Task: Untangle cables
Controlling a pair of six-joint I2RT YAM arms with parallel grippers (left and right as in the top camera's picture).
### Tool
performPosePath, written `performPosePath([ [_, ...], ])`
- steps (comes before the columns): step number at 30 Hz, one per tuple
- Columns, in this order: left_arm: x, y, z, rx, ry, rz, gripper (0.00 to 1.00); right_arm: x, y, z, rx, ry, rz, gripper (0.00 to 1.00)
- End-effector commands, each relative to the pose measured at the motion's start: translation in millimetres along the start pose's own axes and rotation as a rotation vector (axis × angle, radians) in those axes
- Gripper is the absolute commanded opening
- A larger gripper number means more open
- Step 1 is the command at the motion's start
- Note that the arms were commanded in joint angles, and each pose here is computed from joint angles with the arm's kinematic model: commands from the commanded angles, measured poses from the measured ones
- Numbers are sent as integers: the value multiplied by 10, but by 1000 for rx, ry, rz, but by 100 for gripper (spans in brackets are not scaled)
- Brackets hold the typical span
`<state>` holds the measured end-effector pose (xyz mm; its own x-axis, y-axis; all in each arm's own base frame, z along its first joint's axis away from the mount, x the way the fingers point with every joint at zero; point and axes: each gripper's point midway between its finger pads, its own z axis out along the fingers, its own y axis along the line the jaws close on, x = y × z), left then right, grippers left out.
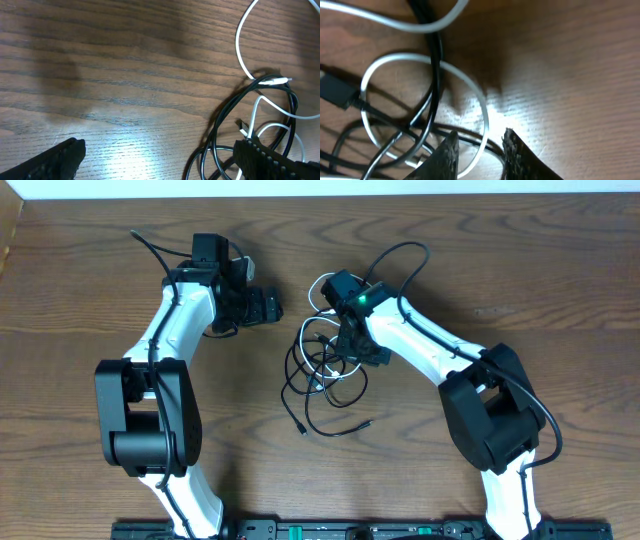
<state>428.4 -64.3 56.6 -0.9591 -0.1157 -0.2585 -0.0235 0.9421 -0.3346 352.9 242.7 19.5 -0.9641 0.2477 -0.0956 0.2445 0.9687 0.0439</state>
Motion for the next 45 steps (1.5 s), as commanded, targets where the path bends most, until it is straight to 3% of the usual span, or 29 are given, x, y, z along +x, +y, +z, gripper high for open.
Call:
performPosePath([
  [1,22,30,-9,-8,3,-15,98,-62,-85,76,28,-32,26,18],
  [8,21,30,-9,-8,2,-15,98,-79,-113,150,24,-39,-25,1],
  [13,21,30,-9,-8,2,-15,98,-164,-144,94,0,-33,-78,1],
  [19,22,30,-9,-8,3,-15,98,-162,48,-274,-186,-7,-281,1],
  [32,21,30,-9,-8,2,-15,98,-431,-16,-1700,-297,-364,-281,1],
  [36,21,30,-9,-8,2,-15,98,-499,-134,-1912,-261,-449,-261,2],
  [41,21,30,-9,-8,2,-15,98,-535,-191,-1846,-218,-458,-252,1],
  [42,21,30,-9,-8,2,-15,98,-533,-191,-1785,-209,-446,-254,5],
  [45,21,30,-9,-8,2,-15,98,-530,-183,-1581,-174,-407,-281,40],
])
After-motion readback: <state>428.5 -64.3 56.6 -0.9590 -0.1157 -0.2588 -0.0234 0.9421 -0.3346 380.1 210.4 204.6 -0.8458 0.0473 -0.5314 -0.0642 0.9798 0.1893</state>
